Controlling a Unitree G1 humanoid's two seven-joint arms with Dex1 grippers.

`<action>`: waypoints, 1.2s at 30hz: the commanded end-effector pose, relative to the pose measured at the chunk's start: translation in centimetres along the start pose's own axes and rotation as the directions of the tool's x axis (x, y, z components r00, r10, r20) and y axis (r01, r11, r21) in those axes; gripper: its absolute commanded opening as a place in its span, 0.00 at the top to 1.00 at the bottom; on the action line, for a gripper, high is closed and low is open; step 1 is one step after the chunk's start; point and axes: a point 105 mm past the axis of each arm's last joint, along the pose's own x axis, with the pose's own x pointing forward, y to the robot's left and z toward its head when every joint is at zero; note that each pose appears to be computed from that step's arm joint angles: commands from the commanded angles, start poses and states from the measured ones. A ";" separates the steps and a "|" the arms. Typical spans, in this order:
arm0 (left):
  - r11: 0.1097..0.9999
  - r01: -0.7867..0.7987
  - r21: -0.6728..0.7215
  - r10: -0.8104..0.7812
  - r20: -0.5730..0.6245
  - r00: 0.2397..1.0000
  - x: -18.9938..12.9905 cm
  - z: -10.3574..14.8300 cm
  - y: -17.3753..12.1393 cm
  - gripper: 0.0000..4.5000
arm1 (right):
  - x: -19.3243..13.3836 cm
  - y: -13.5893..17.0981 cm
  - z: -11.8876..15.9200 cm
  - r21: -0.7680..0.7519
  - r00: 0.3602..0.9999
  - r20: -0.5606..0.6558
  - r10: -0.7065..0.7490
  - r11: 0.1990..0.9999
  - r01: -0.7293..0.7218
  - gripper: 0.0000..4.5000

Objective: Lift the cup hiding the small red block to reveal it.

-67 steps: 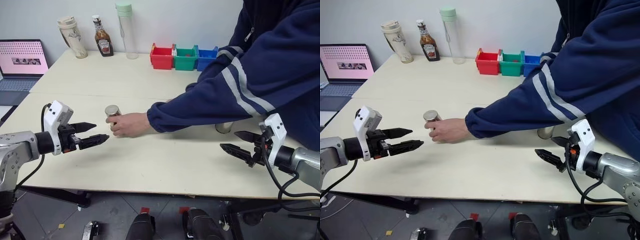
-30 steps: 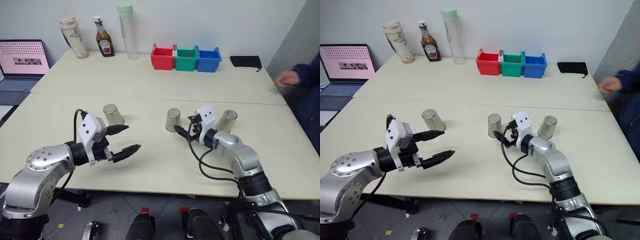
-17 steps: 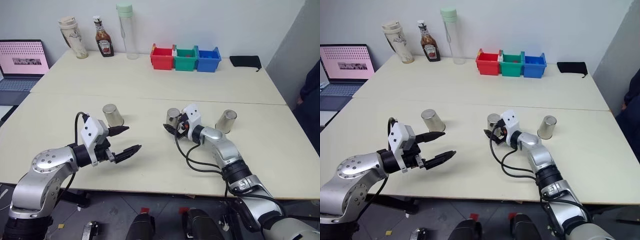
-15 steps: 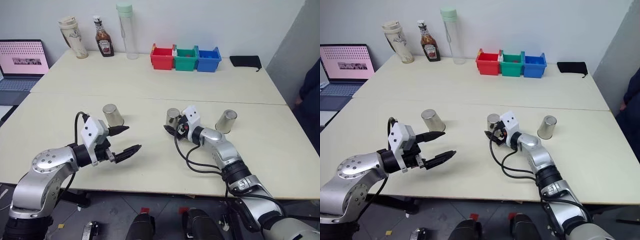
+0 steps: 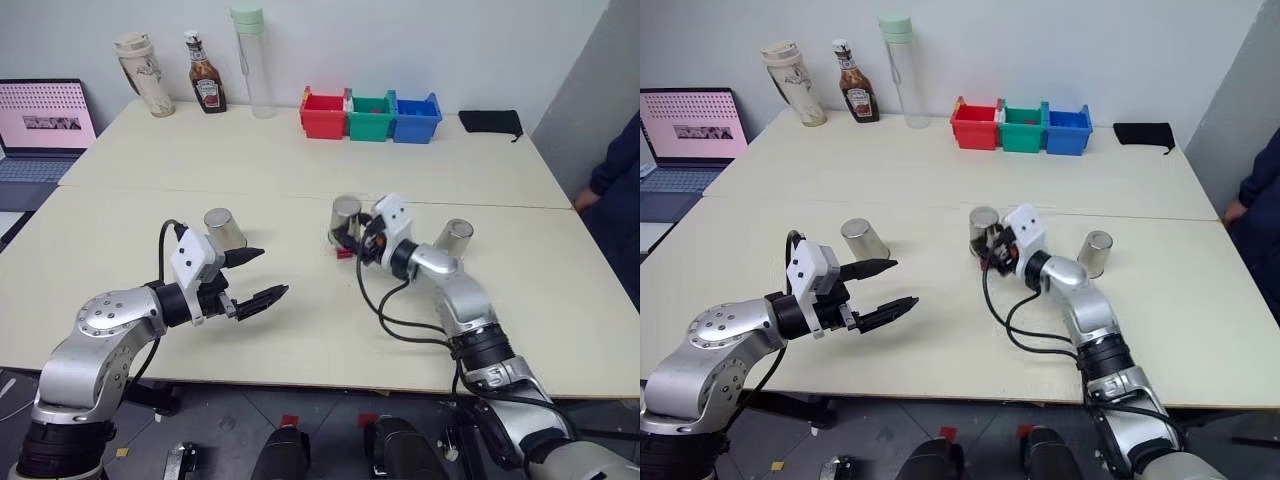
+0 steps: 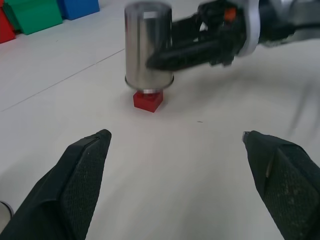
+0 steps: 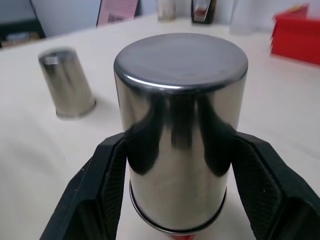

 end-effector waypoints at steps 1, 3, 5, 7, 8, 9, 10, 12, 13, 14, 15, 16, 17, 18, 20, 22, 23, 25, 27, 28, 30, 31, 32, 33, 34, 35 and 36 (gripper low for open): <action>0.999 0.013 0.034 -0.014 0.034 0.999 0.6 0.9 -0.1 0.00 | -1.4 -3.4 1.7 -0.013 0.982 -0.006 -0.187 0.982 0.187 0.39; 0.999 0.014 0.037 -0.015 0.032 0.999 0.9 0.8 0.0 0.00 | -1.6 -4.5 0.7 -0.040 0.969 -0.051 -0.244 0.970 0.242 0.39; 0.999 0.019 0.039 -0.020 0.032 0.999 1.1 0.8 0.0 0.00 | -1.8 -5.4 -1.0 -0.052 0.954 -0.099 -0.284 0.959 0.280 0.39; 0.999 0.029 0.041 -0.030 0.035 0.999 1.3 0.9 -0.1 0.00 | -1.7 -5.6 -3.2 -0.041 0.946 -0.136 -0.296 0.955 0.293 0.39; 0.999 0.033 0.042 -0.035 0.036 0.999 1.4 0.9 -0.1 0.00 | -1.6 -5.5 -4.1 -0.036 0.944 -0.150 -0.293 0.956 0.290 0.39; 0.998 0.035 0.044 -0.037 0.037 0.999 1.5 1.0 0.1 0.00 | -1.5 -5.6 -4.9 -0.035 0.941 -0.162 -0.296 0.955 0.295 0.31; 0.998 0.035 0.046 -0.037 0.038 0.999 1.6 1.1 0.2 0.00 | -1.4 -5.6 -5.5 -0.039 0.939 -0.176 -0.296 0.955 0.294 0.23; 0.998 0.034 0.050 -0.036 0.040 0.999 1.7 1.2 0.3 0.00 | -1.3 -5.7 -6.1 -0.047 0.936 -0.194 -0.295 0.955 0.291 0.12; 0.998 0.032 0.053 -0.034 0.043 0.999 1.8 1.2 0.4 0.00 | -1.4 -5.7 -6.4 -0.039 0.935 -0.200 -0.293 0.956 0.291 0.07; 0.998 0.029 0.054 -0.032 0.046 0.998 1.8 1.3 0.5 0.00 | -1.4 -5.6 -6.5 -0.032 0.936 -0.203 -0.289 0.957 0.288 0.01; 0.998 0.027 0.055 -0.030 0.048 0.998 1.9 1.4 0.5 0.00 | -1.6 -5.5 -6.6 -0.025 0.936 -0.205 -0.287 0.957 0.288 0.00; 0.998 0.026 0.055 -0.028 0.049 0.998 1.9 1.4 0.6 0.00 | -1.7 -5.6 -6.5 -0.022 0.934 -0.206 -0.290 0.956 0.292 0.00; 0.998 0.025 0.054 -0.027 0.049 0.998 1.9 1.4 0.6 0.00 | -2.0 -5.6 -6.4 -0.023 0.932 -0.208 -0.296 0.954 0.298 0.00; 0.998 0.024 0.053 -0.026 0.049 0.998 1.9 1.3 0.5 0.00 | -2.5 -5.7 -6.2 -0.015 0.930 -0.210 -0.302 0.952 0.306 0.00; 0.999 0.022 0.049 -0.024 0.048 0.999 1.9 1.2 0.5 0.00 | -3.3 -5.5 -5.9 0.001 0.928 -0.216 -0.302 0.951 0.310 0.00; 0.999 0.022 0.046 -0.024 0.042 0.999 1.8 1.1 0.4 0.00 | -4.5 -4.9 -5.5 0.010 0.932 -0.230 -0.281 0.957 0.291 0.00; 0.999 0.018 0.044 -0.020 0.038 0.999 1.7 1.1 0.5 0.00 | -5.4 -4.1 -5.1 0.030 0.940 -0.235 -0.249 0.964 0.263 0.00; 0.999 0.008 0.048 -0.009 0.027 1.000 1.6 1.0 0.7 0.00 | -7.0 -2.5 -4.3 0.049 0.951 -0.255 -0.175 0.980 0.193 0.00; 0.999 -0.004 0.050 0.004 0.011 1.000 1.4 0.9 1.1 0.00 | -8.9 -0.9 -3.3 0.063 0.957 -0.274 -0.099 0.991 0.121 0.00; 0.999 -0.013 0.052 0.013 -0.001 1.000 1.2 0.8 1.3 0.00 | -9.9 -0.1 -2.8 0.064 0.958 -0.281 -0.063 0.994 0.085 0.00; 0.998 -0.012 0.056 0.014 -0.034 0.999 0.9 0.6 1.6 0.00 | -11.5 0.9 -1.3 0.058 0.962 -0.272 -0.004 0.998 0.021 0.00; 0.998 -0.011 0.055 0.014 -0.048 0.999 0.7 0.5 1.7 0.00 | -12.1 1.2 -0.7 0.051 0.963 -0.269 0.016 0.999 -0.002 0.00; 0.999 -0.017 0.046 0.020 -0.065 0.998 0.6 0.5 2.0 0.00 | -12.8 1.5 -0.2 0.030 0.960 -0.277 0.041 0.999 -0.034 0.00; 0.999 -0.022 0.038 0.025 -0.074 0.997 0.4 0.4 2.2 0.00 | -13.4 1.7 0.0 0.009 0.954 -0.294 0.058 0.998 -0.058 0.00; 0.999 -0.027 0.034 0.030 -0.078 0.997 0.2 0.5 2.5 0.00 | -14.3 1.7 0.1 -0.017 0.945 -0.320 0.070 0.997 -0.080 0.00; 0.999 -0.032 0.034 0.035 -0.080 0.996 0.1 0.6 2.7 0.00 | -14.9 1.7 0.2 -0.035 0.937 -0.340 0.084 0.994 -0.102 0.00; 0.999 -0.034 0.031 0.036 -0.080 0.996 0.0 0.7 2.9 0.00 | -15.5 1.8 0.3 -0.044 0.932 -0.352 0.093 0.992 -0.116 0.00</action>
